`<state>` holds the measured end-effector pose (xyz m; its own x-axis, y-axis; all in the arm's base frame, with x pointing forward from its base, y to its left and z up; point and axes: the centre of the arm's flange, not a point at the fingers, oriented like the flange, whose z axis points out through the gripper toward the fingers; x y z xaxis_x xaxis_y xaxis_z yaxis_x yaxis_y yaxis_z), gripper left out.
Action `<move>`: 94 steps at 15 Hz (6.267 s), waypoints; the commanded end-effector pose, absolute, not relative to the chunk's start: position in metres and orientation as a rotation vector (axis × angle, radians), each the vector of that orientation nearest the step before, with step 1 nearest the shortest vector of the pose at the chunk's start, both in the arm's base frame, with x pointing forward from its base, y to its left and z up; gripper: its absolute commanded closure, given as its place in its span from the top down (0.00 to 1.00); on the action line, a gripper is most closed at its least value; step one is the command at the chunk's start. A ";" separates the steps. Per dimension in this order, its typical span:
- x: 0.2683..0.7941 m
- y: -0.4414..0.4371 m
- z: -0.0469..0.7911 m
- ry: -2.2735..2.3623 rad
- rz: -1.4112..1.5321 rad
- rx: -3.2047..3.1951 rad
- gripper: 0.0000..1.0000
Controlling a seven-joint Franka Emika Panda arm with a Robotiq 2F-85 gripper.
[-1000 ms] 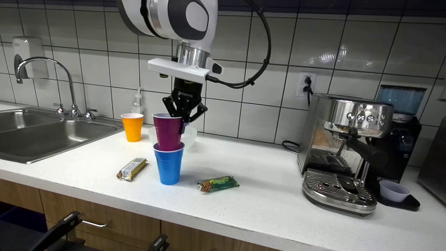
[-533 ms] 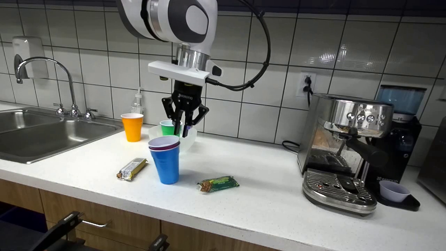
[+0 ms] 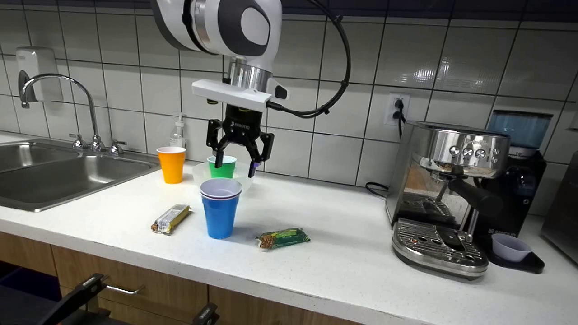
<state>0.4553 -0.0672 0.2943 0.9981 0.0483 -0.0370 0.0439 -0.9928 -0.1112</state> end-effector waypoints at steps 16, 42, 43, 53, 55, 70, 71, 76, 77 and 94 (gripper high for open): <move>0.507 -0.048 0.295 0.028 -0.073 -3.071 1.00; 0.537 -0.029 0.280 0.036 -0.120 -3.069 1.00; 0.537 -0.029 0.280 0.036 -0.120 -3.069 1.00; 0.548 -0.016 0.279 0.031 -0.129 -3.065 1.00; 0.552 -0.011 0.279 0.018 -0.131 -3.062 1.00; 0.605 0.030 0.253 0.186 -0.167 -3.011 1.00; 0.608 0.031 0.252 0.207 -0.174 -3.007 1.00; 0.617 0.038 0.250 0.274 -0.203 -2.990 1.00; 0.618 0.039 0.251 0.289 -0.207 -2.987 1.00; 0.625 0.049 0.247 0.445 -0.219 -2.980 1.00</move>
